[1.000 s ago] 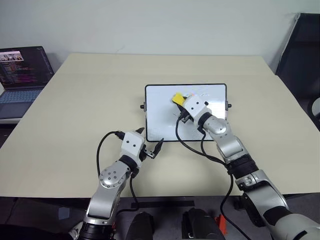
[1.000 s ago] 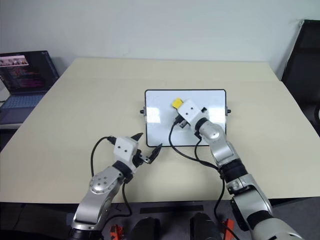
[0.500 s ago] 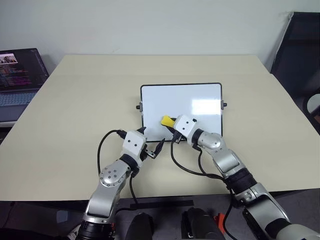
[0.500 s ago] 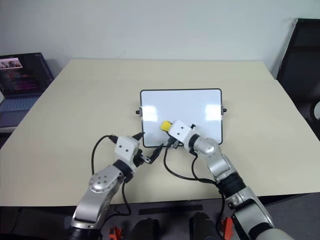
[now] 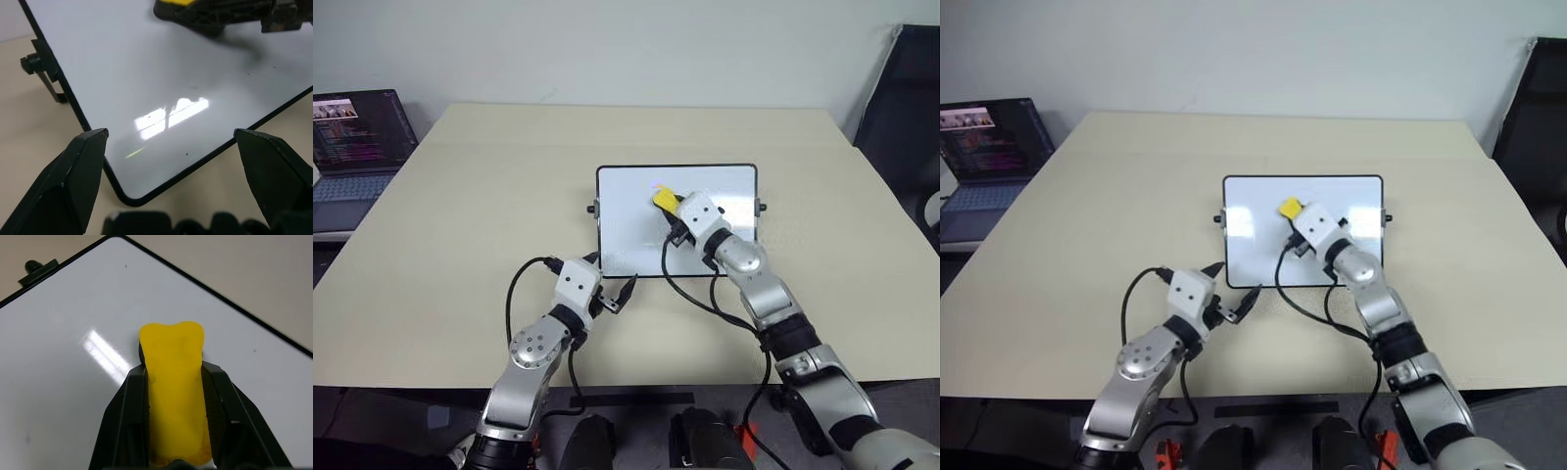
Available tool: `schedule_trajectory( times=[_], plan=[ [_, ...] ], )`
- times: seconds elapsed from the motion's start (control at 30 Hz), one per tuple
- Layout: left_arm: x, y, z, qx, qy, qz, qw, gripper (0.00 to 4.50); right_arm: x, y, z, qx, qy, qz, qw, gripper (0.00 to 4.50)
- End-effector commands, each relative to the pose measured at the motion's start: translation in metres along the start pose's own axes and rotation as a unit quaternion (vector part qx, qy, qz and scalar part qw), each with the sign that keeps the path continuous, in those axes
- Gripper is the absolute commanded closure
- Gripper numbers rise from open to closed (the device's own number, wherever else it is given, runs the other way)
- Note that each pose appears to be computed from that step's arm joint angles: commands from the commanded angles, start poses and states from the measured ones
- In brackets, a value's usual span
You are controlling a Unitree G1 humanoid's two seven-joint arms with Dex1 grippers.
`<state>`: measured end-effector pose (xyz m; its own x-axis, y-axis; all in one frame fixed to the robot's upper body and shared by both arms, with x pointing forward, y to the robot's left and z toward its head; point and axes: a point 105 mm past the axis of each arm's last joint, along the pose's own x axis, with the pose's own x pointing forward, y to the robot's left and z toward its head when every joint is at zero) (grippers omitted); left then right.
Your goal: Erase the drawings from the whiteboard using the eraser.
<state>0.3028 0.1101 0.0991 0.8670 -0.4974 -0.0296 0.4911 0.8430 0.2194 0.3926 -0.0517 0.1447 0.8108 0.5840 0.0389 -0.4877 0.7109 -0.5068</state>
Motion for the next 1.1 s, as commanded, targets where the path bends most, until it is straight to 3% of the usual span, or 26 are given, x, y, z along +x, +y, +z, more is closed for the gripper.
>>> schedule_trajectory(
  times=[0.03,0.2,0.37,0.5,0.7,0.93,1.1],
  plan=[
    [0.005,0.000,0.017,0.009,-0.031,-0.006,0.999,0.00,-0.014,0.000,-0.002,0.008,0.002,0.008,1.000,3.41],
    [0.010,0.000,0.019,0.010,-0.038,-0.017,0.999,0.00,-0.024,-0.011,0.000,0.030,-0.004,-0.026,0.999,3.41],
    [0.016,-0.003,0.027,0.017,-0.051,-0.037,0.998,0.00,-0.047,-0.049,0.023,0.055,-0.056,-0.097,0.992,3.41],
    [0.025,-0.009,0.040,0.018,-0.072,-0.069,0.995,0.00,-0.068,-0.070,0.031,0.048,-0.054,-0.119,0.990,3.41],
    [0.039,-0.053,0.066,-0.015,-0.111,-0.246,0.963,0.00,-0.127,-0.105,-0.004,0.104,0.075,-0.194,0.972,3.41],
    [0.048,-0.077,0.069,-0.003,-0.118,-0.369,0.922,0.00,-0.181,-0.127,-0.033,0.175,0.170,-0.289,0.926,3.41],
    [0.043,-0.085,0.062,0.013,-0.105,-0.435,0.894,0.00,-0.200,-0.124,-0.053,0.213,0.223,-0.297,0.904,3.41]
  ],
)
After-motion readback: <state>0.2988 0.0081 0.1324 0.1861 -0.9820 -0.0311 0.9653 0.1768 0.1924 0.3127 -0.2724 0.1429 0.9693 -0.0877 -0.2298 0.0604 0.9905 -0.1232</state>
